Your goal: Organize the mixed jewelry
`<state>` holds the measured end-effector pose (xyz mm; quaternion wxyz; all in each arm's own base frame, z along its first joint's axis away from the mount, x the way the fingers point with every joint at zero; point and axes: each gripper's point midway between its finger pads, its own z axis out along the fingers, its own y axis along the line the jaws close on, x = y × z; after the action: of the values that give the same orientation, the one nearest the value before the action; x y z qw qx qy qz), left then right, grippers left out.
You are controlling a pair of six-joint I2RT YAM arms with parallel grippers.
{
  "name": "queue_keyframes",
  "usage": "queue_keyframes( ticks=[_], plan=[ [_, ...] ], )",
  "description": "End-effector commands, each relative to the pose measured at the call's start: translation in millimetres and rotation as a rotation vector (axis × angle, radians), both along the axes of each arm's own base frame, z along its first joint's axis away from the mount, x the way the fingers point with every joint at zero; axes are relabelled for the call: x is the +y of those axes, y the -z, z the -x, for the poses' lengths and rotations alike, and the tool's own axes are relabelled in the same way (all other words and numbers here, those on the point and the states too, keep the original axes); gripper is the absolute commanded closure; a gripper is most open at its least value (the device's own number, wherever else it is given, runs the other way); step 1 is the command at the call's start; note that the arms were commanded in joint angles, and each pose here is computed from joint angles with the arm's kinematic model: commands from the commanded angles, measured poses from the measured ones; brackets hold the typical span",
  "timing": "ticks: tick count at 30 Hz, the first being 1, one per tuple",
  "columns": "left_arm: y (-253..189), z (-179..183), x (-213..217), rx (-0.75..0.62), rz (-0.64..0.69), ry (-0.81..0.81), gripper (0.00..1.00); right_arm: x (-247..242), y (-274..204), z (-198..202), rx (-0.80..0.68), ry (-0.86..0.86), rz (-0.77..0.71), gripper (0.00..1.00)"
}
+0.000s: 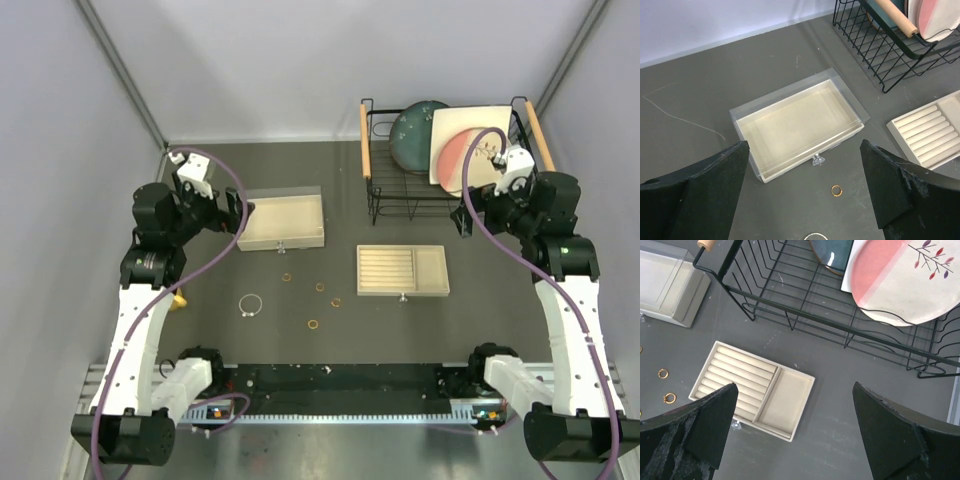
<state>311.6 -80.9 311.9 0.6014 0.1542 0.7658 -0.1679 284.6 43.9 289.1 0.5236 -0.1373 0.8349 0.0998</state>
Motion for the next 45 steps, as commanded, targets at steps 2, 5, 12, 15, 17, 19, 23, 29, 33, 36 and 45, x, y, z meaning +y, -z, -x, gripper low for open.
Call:
queue_keyframes(
  ticks=[2, 5, 12, 15, 17, 19, 23, 29, 33, 36, 45],
  plan=[
    [-0.7, 9.1, -3.6, -0.028, -0.064, 0.060, 0.01, 7.8, -19.5, -2.5, -0.059, -0.048, -0.018, 0.01],
    [11.9, 18.0, -3.4, -0.003, -0.134, 0.105, 0.01, 8.5, -15.6, -2.8, -0.049, -0.053, -0.020, 0.01],
    [71.9, 52.1, 4.1, 0.141, -0.374, 0.275, 0.03, 12.4, -7.5, -2.2, -0.030, -0.077, -0.026, 0.01],
    [110.1, 67.0, 14.9, 0.267, -0.457, 0.315, 0.05, 12.4, -1.0, -1.1, -0.020, -0.080, -0.025, 0.01],
    [135.7, 77.2, 20.3, 0.341, -0.501, 0.352, 0.06, 13.4, 3.4, -0.8, -0.012, -0.087, -0.025, 0.01],
    [153.4, 85.0, 25.4, 0.402, -0.524, 0.360, 0.06, 13.1, 7.2, -0.4, -0.006, -0.089, -0.023, 0.01],
    [189.2, 95.7, 31.8, 0.514, -0.538, 0.370, 0.08, 13.8, 10.2, -1.0, -0.002, -0.093, -0.024, 0.01],
    [220.0, 101.1, 32.7, 0.667, -0.486, 0.342, 0.13, 13.3, 16.8, 1.8, 0.009, -0.092, -0.021, 0.01],
    [234.0, 101.6, 37.8, 0.720, -0.488, 0.303, 0.18, 12.9, 19.5, 4.3, 0.009, -0.093, -0.015, 0.01],
    [245.3, 105.8, 37.8, 0.762, -0.482, 0.289, 0.19, 13.4, 21.3, 4.8, 0.011, -0.097, -0.016, 0.01],
    [261.0, 103.3, 40.5, 0.769, -0.561, 0.225, 0.25, 14.6, 23.5, 5.7, 0.012, -0.104, -0.018, 0.01]
  ],
)
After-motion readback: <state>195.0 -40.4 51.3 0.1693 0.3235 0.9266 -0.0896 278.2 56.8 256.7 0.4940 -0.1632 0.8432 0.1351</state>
